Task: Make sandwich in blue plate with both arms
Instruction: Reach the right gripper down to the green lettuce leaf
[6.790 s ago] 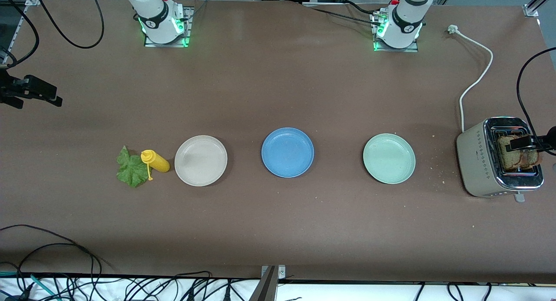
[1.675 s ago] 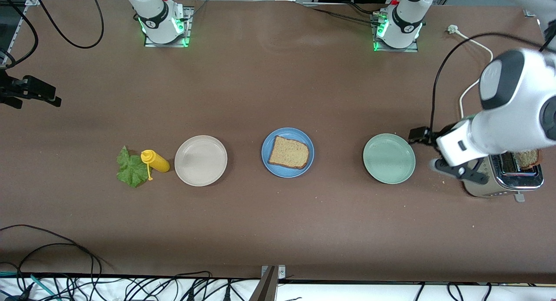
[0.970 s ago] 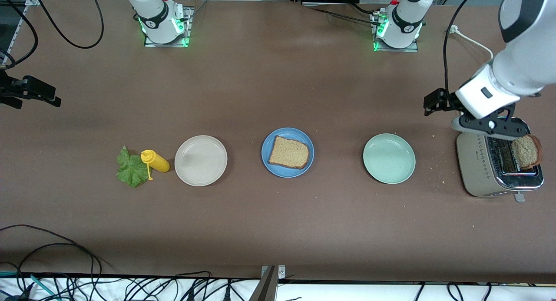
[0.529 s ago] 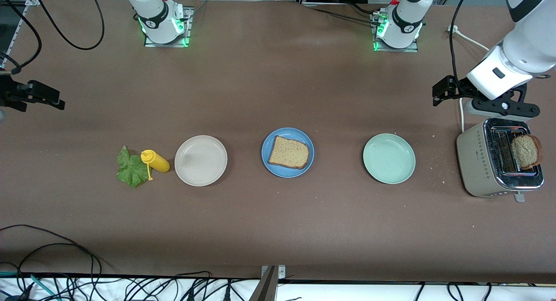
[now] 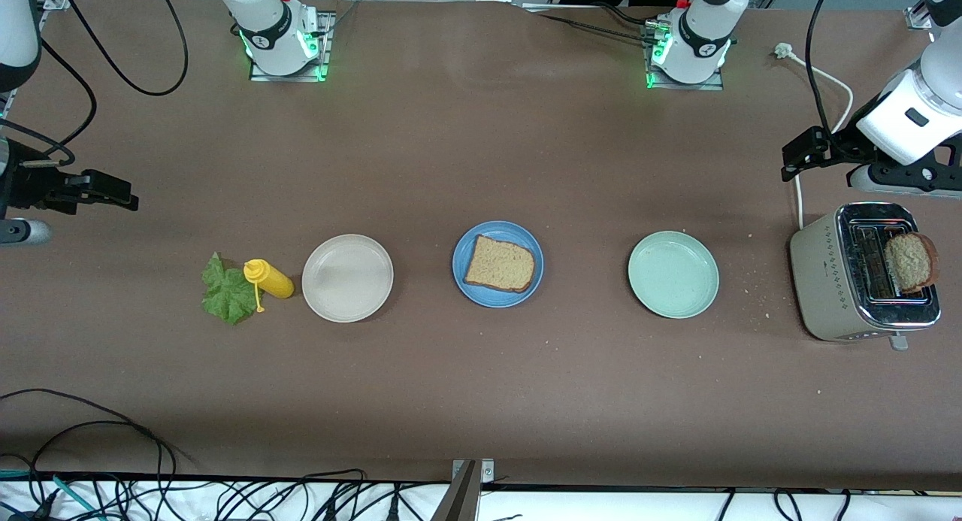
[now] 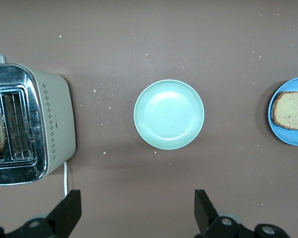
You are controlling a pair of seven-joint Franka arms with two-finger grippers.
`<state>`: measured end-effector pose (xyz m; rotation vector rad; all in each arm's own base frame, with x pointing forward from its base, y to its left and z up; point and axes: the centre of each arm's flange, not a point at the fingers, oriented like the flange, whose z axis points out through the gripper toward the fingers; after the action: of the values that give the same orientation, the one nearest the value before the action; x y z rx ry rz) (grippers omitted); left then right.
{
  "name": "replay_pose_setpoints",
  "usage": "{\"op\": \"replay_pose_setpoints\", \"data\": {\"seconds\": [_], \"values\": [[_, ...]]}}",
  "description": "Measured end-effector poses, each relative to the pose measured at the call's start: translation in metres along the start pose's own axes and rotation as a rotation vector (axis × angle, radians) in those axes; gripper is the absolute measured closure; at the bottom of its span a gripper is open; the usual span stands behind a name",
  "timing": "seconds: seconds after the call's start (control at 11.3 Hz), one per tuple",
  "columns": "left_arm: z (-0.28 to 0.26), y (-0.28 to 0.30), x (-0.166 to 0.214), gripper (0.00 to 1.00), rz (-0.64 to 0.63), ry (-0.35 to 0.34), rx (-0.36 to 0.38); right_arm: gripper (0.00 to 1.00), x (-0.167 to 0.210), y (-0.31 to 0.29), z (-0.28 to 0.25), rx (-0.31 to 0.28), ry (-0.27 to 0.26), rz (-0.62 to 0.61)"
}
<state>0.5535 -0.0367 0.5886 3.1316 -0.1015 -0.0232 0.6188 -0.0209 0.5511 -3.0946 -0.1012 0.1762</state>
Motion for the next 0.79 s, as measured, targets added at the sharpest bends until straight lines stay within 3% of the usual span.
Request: {"op": "replay_pose_setpoints", "data": {"seconds": [0.26,0.71,0.79], "values": [[0.001,0.002,0.000,0.00,0.003,-0.005,0.000,0.00,0.031,-0.003,0.066,0.000,-0.044,-0.007],[-0.002,0.005,-0.004,0.00,0.009,-0.010,0.000,0.00,0.064,0.003,0.131,-0.021,0.002,-0.005],[-0.003,0.007,-0.004,0.00,0.012,-0.009,0.000,0.00,0.066,0.003,0.145,-0.021,-0.011,-0.005]]}}
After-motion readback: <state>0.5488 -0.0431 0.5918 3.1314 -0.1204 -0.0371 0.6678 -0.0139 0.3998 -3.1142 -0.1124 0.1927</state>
